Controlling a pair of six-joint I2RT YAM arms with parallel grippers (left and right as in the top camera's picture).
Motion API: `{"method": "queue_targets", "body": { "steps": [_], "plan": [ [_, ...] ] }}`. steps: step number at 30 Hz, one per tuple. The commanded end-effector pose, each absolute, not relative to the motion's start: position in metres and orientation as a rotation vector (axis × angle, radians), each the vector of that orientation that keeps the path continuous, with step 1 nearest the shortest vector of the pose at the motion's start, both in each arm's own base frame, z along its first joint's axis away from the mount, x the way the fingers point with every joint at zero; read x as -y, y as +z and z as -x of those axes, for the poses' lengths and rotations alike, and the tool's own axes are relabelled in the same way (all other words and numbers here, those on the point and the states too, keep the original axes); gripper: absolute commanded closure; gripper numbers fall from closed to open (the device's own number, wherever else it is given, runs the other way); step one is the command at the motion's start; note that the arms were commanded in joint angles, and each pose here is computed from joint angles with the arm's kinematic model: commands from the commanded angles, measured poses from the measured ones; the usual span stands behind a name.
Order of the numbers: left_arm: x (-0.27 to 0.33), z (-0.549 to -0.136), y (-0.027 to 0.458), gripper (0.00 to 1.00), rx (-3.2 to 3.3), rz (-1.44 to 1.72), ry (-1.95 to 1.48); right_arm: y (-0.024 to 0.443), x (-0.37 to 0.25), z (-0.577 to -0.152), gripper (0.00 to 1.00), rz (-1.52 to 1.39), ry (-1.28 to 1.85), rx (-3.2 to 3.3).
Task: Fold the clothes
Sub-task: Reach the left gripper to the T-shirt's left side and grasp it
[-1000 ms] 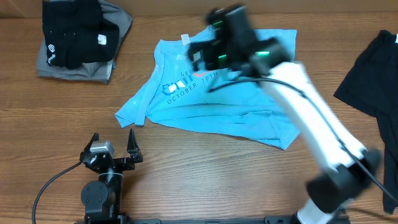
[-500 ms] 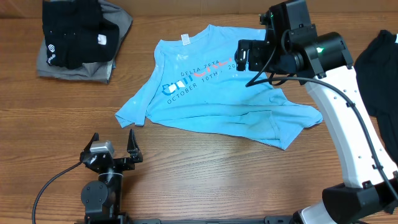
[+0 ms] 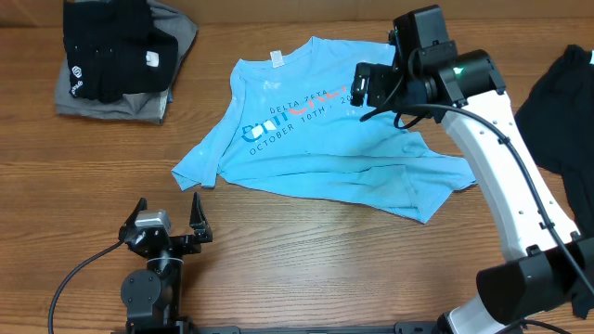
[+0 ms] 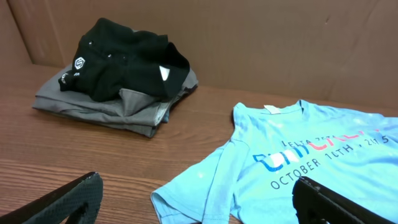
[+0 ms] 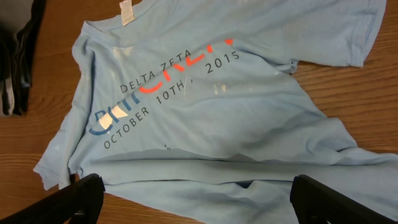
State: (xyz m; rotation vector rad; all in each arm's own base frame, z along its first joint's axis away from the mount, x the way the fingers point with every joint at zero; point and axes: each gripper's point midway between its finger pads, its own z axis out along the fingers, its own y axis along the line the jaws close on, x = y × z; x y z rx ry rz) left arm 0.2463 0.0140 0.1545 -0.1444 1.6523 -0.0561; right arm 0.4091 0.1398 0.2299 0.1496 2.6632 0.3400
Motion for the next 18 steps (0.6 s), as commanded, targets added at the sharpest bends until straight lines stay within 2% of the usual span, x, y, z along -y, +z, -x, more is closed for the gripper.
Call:
{"method": "queue_targets", "body": {
  "steps": [1,8,18],
  "plan": [
    [-0.006,-0.247,0.154,0.00,-1.653,0.116,-0.094,0.226,-0.137,-0.410,0.00,-0.164,0.328,-2.670],
    [0.054,-0.236,0.197,0.00,-1.501,-0.078,-0.483,0.227,-0.136,-0.412,0.00,-0.167,0.317,-2.660],
    [0.047,-0.228,0.268,0.00,-1.356,-0.051,-0.461,0.227,-0.136,-0.413,0.00,-0.167,0.319,-2.657]
  ]
}}
